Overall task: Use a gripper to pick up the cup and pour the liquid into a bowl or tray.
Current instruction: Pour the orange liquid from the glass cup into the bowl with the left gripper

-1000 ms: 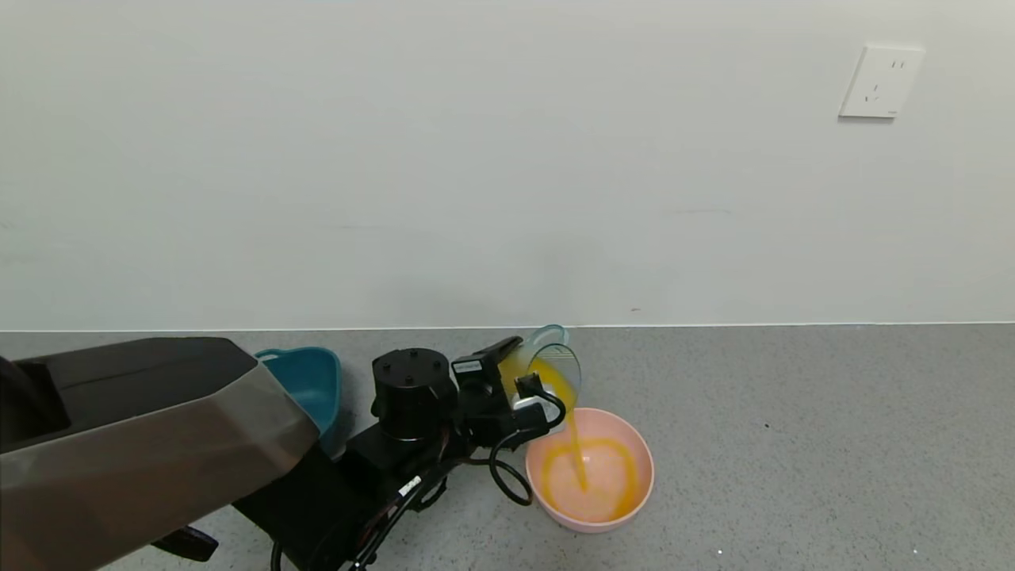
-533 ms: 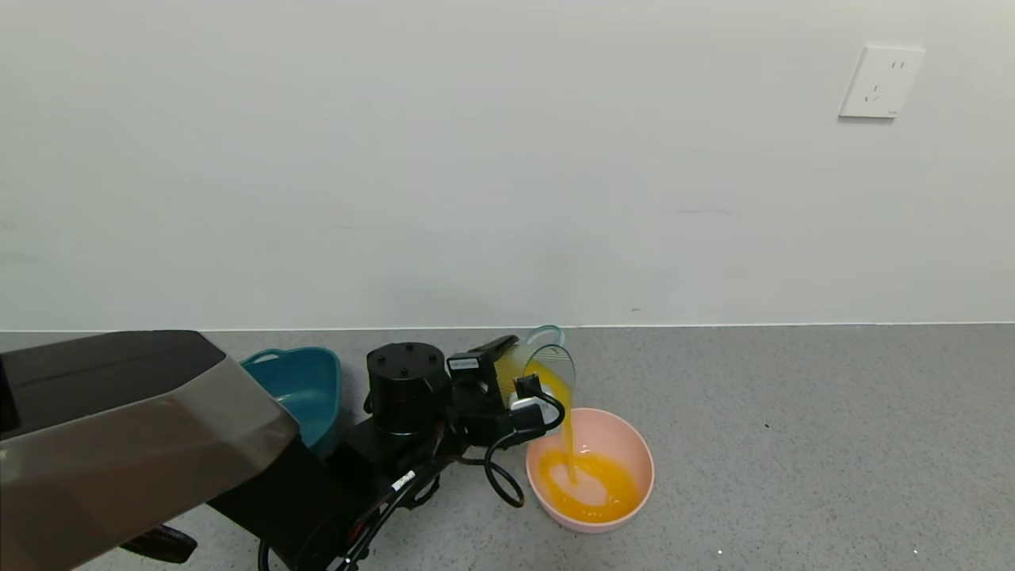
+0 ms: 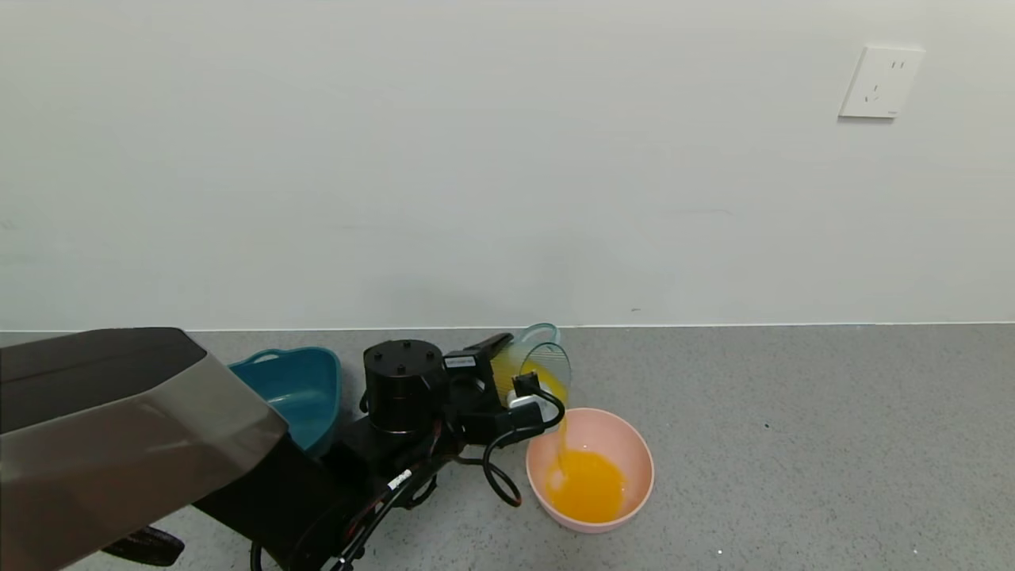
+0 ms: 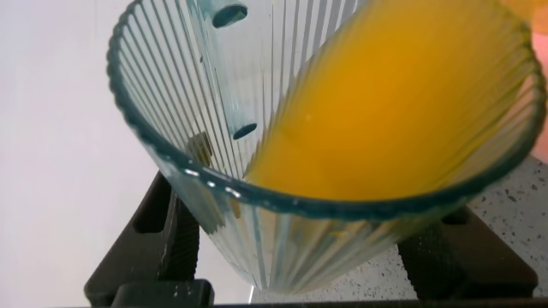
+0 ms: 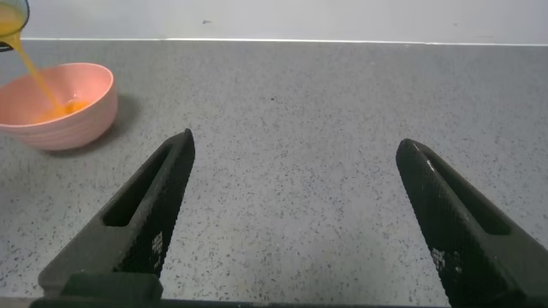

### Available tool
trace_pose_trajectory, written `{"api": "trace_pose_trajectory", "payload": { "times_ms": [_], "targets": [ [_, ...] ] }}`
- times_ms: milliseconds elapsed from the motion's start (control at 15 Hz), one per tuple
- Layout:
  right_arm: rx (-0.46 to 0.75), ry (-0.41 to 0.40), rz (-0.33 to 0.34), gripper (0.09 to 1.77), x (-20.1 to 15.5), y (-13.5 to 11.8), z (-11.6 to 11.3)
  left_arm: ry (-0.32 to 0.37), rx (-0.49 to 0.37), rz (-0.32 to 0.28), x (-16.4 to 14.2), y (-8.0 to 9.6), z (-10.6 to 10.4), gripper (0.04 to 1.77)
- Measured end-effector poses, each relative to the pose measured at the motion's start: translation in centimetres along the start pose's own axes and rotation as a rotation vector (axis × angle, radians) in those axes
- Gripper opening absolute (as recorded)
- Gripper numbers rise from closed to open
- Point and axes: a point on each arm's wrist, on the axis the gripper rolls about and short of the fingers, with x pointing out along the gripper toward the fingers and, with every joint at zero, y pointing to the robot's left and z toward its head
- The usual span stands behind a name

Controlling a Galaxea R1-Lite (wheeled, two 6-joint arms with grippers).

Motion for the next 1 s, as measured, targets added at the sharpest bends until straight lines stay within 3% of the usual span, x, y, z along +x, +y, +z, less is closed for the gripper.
{"api": "trace_pose_trajectory", "payload": {
  "times_ms": [1000],
  "targets": [
    [0.0,0.0,0.0,1.71,0.0,0.0,0.0,0.038,0.033,0.003,-0.77,-0.09,0.4,1.29]
  ]
}}
